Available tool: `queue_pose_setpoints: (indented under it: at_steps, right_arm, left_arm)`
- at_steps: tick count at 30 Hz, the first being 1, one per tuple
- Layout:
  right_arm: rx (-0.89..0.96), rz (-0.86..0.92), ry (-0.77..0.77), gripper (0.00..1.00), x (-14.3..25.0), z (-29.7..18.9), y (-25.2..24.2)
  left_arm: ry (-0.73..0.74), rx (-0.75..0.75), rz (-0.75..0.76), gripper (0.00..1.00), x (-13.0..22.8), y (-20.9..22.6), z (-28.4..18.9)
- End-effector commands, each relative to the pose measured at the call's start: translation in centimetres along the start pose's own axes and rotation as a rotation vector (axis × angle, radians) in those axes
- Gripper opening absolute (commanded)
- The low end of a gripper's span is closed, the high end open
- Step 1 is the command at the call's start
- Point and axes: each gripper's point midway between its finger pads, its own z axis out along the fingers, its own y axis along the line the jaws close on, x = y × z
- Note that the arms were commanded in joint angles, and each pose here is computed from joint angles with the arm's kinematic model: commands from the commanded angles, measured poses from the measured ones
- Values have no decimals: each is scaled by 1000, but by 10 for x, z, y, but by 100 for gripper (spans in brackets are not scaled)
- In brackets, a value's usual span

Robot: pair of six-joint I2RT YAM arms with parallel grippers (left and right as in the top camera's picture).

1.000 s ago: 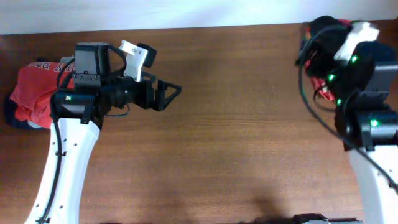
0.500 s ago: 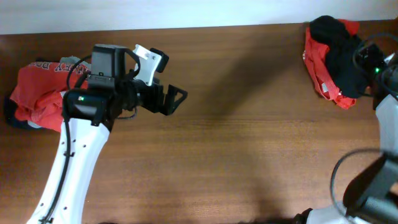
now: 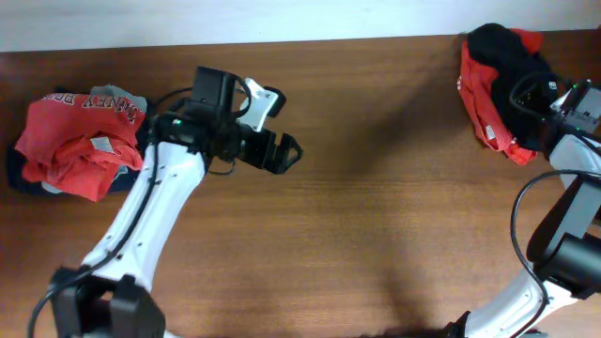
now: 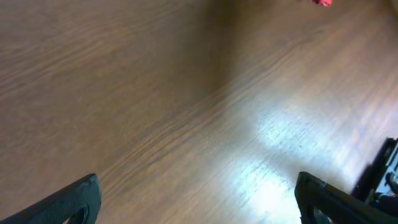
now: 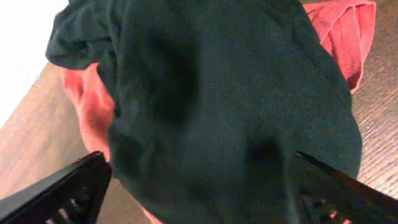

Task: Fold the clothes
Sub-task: 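Reach the right gripper to the black shirt on the red pile, then grasp the black shirt with the right gripper and lift it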

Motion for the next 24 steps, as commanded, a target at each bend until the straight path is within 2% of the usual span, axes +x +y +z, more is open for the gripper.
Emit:
queue_pose_setpoints:
  at_steps: [1,5,10,12,16,19,21,24]
  right_arm:
    - [8,-21,-2,89,2,8,-1]
    - [22,-16,29,85,15,20,-9]
    - [39,-19,73,75,33,35,-19]
    - [50,-22,83,64,37,39,-23]
    - [52,-25,75,25,33,38,-24]
    - [44,-25,48,12,20,32,-21]
    - [34,-27,22,6,7,23,-16]
    - [13,-37,-34,4,-19,1,-1]
  left_arm:
    - [-7,3,25,99,-5,-2,6]
    - [-28,1,38,99,-11,-1,7]
    - [-33,-8,42,99,-12,0,7]
    - [-31,-21,41,99,-12,2,7]
    - [-32,-25,42,99,-12,3,7]
    - [-33,-26,42,99,-13,3,7]
    - [-33,-26,42,99,-13,3,7]
    - [-33,-26,42,99,-13,3,7]
